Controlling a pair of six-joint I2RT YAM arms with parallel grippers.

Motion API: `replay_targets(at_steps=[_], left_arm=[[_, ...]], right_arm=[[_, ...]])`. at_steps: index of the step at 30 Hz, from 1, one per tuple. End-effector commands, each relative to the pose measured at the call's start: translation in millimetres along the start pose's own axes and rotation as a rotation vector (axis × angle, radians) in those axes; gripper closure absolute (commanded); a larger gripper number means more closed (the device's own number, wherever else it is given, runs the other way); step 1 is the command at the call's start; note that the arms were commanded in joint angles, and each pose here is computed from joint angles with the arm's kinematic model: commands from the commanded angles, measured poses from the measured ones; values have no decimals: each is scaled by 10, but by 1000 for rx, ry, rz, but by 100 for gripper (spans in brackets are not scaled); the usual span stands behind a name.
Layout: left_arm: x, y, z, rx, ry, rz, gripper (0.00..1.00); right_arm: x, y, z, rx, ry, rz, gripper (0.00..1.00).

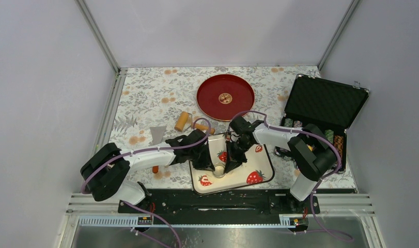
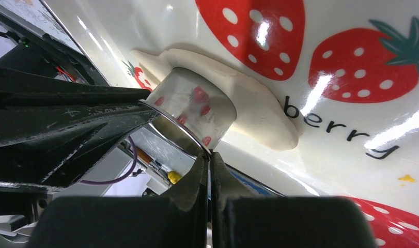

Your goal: Roll out the dumpling wrappers from the dough

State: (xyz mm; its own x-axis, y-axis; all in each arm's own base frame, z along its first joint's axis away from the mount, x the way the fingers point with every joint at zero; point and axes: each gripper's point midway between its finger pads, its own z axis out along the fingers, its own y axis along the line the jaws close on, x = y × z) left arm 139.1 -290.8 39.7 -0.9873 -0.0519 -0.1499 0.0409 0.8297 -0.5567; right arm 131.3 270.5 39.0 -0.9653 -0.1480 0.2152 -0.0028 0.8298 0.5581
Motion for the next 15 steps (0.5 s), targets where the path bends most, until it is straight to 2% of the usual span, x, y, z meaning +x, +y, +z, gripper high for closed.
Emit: replay_targets(at_steps=[1,15], left_arm=[[128,232,182,-94,42,-26,100],[268,353,272,-151,92,-62,100]], right_arm=[[58,-291,208,113,52,-22,100],[187,-635,386,218,117,-25,100]])
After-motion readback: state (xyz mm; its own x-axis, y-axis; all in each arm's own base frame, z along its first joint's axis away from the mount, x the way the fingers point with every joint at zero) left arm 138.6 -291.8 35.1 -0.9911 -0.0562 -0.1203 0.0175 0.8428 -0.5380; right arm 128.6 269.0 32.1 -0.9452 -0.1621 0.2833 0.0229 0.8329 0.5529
